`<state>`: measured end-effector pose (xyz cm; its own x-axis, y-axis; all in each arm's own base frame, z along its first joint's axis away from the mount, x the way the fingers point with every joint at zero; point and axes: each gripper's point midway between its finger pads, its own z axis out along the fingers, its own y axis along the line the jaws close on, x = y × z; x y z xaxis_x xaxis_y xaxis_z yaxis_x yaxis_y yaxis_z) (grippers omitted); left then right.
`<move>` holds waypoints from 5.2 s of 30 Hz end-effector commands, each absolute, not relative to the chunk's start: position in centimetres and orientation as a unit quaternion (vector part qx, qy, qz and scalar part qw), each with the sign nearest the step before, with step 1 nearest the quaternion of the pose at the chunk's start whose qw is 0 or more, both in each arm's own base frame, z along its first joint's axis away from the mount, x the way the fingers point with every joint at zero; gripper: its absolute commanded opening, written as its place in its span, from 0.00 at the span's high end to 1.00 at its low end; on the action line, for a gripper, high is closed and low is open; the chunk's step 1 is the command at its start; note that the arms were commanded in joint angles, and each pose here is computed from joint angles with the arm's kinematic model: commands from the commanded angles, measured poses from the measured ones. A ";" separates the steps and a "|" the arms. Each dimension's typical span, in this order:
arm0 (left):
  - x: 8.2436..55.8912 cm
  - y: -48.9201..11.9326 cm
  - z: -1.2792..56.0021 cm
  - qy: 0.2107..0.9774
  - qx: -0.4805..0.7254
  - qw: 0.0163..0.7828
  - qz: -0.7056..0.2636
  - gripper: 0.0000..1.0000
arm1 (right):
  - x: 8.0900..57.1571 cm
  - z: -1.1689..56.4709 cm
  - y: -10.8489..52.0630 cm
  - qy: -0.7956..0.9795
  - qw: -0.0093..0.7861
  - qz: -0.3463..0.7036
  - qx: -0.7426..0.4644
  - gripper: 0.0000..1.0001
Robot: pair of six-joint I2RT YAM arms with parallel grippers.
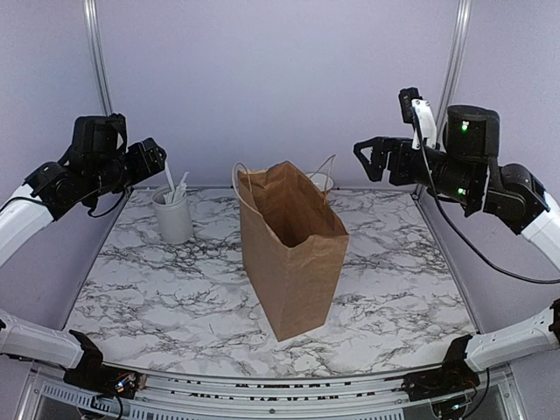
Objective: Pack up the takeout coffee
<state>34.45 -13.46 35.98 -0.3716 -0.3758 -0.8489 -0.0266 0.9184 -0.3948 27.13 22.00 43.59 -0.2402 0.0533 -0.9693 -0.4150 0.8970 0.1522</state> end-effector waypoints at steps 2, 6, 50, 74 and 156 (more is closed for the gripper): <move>38.5 -11.1 32.8 0.840 -0.150 0.509 -0.117 0.18 | 26.5 42.1 21.3 0.770 0.589 0.217 -0.111 0.00; 42.5 -9.8 31.0 0.849 -0.166 0.492 -0.099 0.20 | 25.8 41.1 21.3 0.773 0.580 0.233 -0.112 0.00; 59.8 -7.3 19.8 0.879 -0.189 0.438 -0.022 0.92 | 24.8 39.8 21.2 0.775 0.566 0.258 -0.112 0.00; 55.0 -7.9 27.0 0.867 -0.146 0.476 -0.017 1.00 | 24.5 40.6 21.2 0.768 0.571 0.265 -0.116 0.00; 33.6 -37.4 51.3 0.693 0.213 0.589 -0.357 1.00 | 27.7 41.1 21.8 0.767 0.598 0.209 -0.095 0.00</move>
<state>32.89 -36.41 53.62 -0.1847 -0.1610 -0.9695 0.7403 0.6261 -0.2450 28.06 22.04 38.32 -0.2977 0.0488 -0.9534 -0.3822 0.9091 0.1659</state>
